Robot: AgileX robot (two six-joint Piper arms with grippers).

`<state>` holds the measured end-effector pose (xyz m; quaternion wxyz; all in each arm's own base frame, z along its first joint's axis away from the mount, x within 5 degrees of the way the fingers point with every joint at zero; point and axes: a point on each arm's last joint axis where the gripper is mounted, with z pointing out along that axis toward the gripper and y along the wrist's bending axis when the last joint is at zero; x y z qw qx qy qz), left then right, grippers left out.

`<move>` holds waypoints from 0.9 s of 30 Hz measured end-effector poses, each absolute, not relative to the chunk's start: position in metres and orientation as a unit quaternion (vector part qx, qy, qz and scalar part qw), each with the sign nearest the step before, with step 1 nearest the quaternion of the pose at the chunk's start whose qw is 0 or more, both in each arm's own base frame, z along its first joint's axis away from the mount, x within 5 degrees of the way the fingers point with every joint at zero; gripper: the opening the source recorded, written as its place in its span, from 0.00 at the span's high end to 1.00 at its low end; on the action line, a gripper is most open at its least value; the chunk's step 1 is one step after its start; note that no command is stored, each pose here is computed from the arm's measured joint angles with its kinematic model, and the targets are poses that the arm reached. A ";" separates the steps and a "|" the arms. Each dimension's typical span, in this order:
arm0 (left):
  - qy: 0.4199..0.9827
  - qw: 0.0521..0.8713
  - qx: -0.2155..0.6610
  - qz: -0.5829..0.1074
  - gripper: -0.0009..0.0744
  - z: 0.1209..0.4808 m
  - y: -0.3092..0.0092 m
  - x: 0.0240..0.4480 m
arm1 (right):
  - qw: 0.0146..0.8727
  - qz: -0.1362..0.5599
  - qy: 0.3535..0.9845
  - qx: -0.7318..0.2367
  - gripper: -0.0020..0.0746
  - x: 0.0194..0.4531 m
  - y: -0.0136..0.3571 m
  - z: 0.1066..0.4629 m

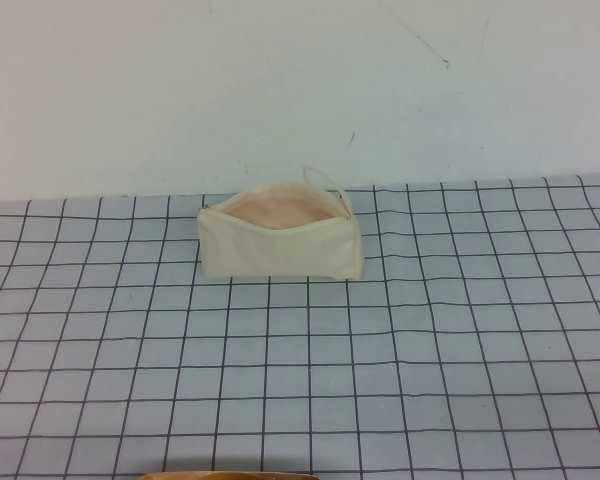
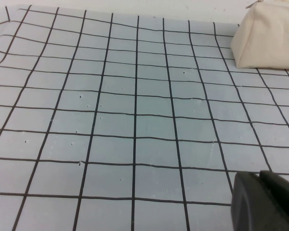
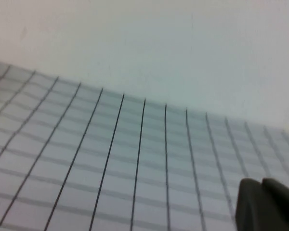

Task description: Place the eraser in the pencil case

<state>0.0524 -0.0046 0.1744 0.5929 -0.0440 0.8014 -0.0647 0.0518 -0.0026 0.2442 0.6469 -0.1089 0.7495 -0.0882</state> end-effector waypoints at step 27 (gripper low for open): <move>0.801 0.593 -0.044 -0.065 0.99 0.174 -0.005 0.052 | 0.571 -0.095 0.815 -0.023 0.98 0.051 -0.008 0.168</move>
